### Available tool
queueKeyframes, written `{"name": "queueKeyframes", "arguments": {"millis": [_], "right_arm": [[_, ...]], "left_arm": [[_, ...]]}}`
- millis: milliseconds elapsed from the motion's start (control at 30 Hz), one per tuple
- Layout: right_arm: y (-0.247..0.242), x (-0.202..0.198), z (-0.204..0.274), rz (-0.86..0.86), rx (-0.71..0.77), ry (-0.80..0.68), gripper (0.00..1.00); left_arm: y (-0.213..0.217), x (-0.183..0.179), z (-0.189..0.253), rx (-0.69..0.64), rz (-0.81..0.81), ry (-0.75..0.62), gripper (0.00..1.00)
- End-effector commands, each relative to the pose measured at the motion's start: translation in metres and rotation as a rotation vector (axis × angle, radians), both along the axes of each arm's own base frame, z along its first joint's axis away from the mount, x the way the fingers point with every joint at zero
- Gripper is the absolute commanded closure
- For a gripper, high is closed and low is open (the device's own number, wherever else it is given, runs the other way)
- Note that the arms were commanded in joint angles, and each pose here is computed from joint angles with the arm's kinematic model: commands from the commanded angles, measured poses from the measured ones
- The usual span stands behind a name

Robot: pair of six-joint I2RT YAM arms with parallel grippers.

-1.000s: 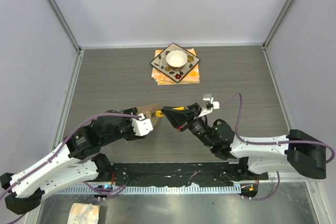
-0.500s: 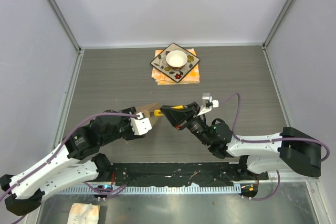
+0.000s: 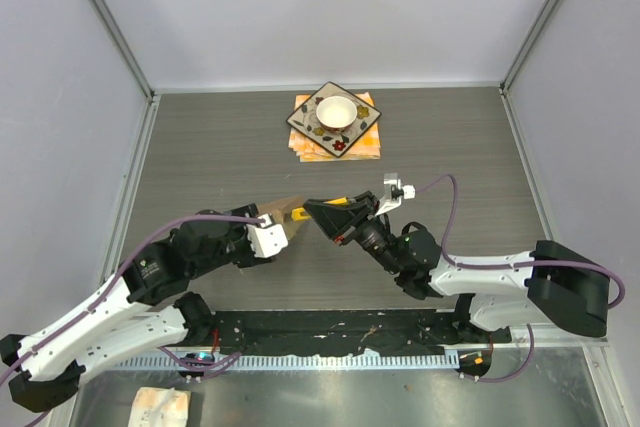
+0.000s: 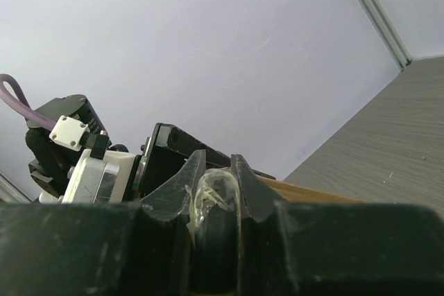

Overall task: Unpack the express box
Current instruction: Cut the express box at the center of the board.

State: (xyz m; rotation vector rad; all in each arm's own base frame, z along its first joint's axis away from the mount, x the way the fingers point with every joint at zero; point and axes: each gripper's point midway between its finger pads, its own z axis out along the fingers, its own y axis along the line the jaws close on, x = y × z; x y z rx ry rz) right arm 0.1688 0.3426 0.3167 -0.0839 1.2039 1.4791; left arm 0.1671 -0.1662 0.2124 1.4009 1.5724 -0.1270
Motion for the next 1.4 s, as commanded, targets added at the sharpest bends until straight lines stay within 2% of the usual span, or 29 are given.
{"name": "queueKeyframes", "arguments": {"millis": [0, 233, 400, 1067, 1367], "right_arm": [[0.018, -0.014, -0.015, 0.117, -0.055, 0.062, 0.99], [0.019, -0.04, -0.077, 0.15, -0.252, 0.19, 0.99], [0.022, -0.055, -0.096, 0.166, -0.327, 0.229, 0.99], [0.015, -0.098, -0.139, 0.212, -0.358, 0.377, 0.99], [0.015, -0.108, -0.148, 0.212, -0.325, 0.402, 0.99]], "left_arm": [[-0.017, -0.01, 0.007, -0.093, -0.048, 0.058, 0.73], [-0.016, -0.005, 0.01, -0.106, -0.028, 0.045, 0.73], [-0.018, -0.002, 0.012, -0.111, -0.023, 0.042, 0.73], [-0.015, 0.012, 0.012, -0.114, 0.045, 0.021, 0.72], [-0.005, 0.033, 0.008, -0.092, 0.166, -0.022, 0.73]]}}
